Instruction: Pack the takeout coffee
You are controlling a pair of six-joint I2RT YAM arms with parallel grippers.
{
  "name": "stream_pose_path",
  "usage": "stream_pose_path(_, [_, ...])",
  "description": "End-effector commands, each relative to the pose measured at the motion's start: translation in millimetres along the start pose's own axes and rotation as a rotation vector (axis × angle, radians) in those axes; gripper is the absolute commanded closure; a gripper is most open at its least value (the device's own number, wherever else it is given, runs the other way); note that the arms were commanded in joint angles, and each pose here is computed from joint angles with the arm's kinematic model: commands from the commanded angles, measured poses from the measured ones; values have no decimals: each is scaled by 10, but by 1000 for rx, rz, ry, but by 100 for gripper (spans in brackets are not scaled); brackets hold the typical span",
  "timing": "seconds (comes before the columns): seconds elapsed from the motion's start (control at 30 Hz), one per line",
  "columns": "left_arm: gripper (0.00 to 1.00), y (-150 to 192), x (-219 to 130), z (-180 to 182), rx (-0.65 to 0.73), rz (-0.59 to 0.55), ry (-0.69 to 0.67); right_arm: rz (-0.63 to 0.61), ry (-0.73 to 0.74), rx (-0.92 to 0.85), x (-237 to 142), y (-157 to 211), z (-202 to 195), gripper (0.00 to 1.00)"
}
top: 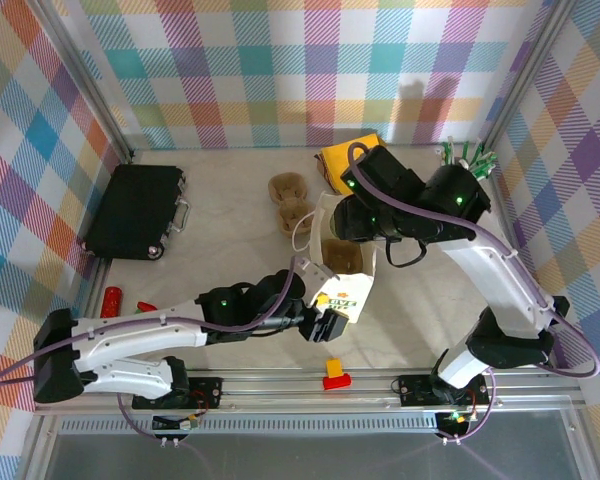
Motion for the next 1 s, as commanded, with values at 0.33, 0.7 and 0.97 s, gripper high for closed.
stream_pose_path(0.33, [29, 112, 93, -143, 66, 22, 154, 270, 65, 2, 265, 349, -40, 44])
stream_pose_path(0.7, [31, 200, 431, -432, 118, 63, 222, 343, 27, 27, 435, 407, -67, 44])
stream_pose_path(0.97, [32, 164, 684, -601, 134, 78, 268, 388, 14, 33, 484, 421, -129, 44])
Point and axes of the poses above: each hand's point on the last joint's axis, 136 mm out from that joint toward the fingers, its own x axis out along the fingers, its own z axis along the line the jaws close on, y = z × x, the point moved 7 cm from there along -x, back along the fingers, and after that the axes turned 15 degrees about -x, right-handed, at the moved point
